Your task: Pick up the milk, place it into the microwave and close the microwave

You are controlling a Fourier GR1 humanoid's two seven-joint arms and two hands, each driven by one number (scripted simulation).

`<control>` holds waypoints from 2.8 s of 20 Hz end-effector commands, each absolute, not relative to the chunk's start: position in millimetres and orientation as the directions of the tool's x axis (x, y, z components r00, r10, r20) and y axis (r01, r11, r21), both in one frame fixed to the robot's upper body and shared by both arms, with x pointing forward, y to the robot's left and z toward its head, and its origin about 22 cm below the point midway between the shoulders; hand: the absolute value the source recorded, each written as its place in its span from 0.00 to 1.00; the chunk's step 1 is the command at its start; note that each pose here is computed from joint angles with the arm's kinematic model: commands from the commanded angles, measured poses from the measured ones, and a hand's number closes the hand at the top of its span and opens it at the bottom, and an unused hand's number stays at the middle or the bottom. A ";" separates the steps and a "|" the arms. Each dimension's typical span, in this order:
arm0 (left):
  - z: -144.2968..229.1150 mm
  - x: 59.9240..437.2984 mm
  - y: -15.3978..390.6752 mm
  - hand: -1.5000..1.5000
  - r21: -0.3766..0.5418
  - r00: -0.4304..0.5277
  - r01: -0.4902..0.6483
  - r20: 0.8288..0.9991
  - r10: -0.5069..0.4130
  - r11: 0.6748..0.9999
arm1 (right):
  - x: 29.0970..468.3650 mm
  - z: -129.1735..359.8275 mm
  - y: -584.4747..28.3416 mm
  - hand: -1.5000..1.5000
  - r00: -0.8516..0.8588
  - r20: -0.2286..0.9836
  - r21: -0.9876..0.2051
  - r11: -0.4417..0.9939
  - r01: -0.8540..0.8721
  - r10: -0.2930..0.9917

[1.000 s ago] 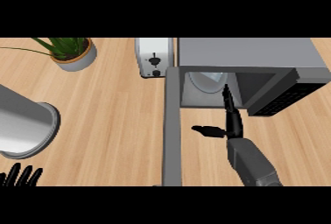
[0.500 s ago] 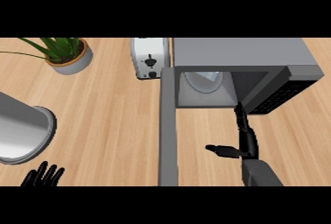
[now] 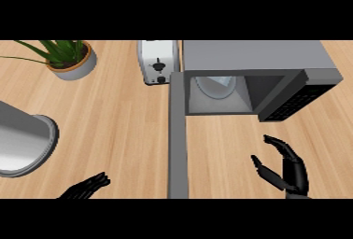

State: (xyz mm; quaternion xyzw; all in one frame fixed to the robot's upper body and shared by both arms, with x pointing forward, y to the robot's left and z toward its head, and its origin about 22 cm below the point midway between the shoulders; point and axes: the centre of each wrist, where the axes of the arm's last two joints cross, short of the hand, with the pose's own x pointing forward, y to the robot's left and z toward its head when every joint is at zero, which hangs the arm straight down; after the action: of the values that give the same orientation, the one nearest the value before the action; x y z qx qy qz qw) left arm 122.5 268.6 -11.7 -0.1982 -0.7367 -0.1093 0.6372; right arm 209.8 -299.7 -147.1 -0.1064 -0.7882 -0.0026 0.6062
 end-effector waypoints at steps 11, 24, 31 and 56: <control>-32.6 198.3 207.4 1.00 0.054 -0.165 0.444 0.986 0.022 0.894 | 131.2 -112.8 -387.6 0.00 -0.265 0.957 -0.046 0.963 0.264 0.119; -56.4 234.4 120.9 1.00 0.188 -0.053 0.815 0.966 -0.252 0.549 | 118.5 -104.8 -430.9 0.00 -0.281 0.954 -0.028 0.964 0.264 0.105; -79.0 204.4 61.9 1.00 0.252 -0.133 0.862 0.950 -0.283 0.439 | 119.4 -91.7 -431.4 0.00 -0.309 0.947 -0.025 0.979 0.200 0.088; -15.7 251.2 -2.7 1.00 0.246 -0.248 0.684 0.964 -0.098 0.687 | 178.4 -33.9 -399.5 0.00 -0.423 0.905 -0.001 0.996 -0.085 -0.035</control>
State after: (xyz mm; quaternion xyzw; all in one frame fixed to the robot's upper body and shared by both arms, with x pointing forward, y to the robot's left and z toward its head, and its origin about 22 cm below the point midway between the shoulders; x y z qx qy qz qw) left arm 241.8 7.0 -29.7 -0.2093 -0.6906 -0.3529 0.5956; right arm 171.1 -404.3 -39.9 -0.0007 -0.8392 0.0081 0.5437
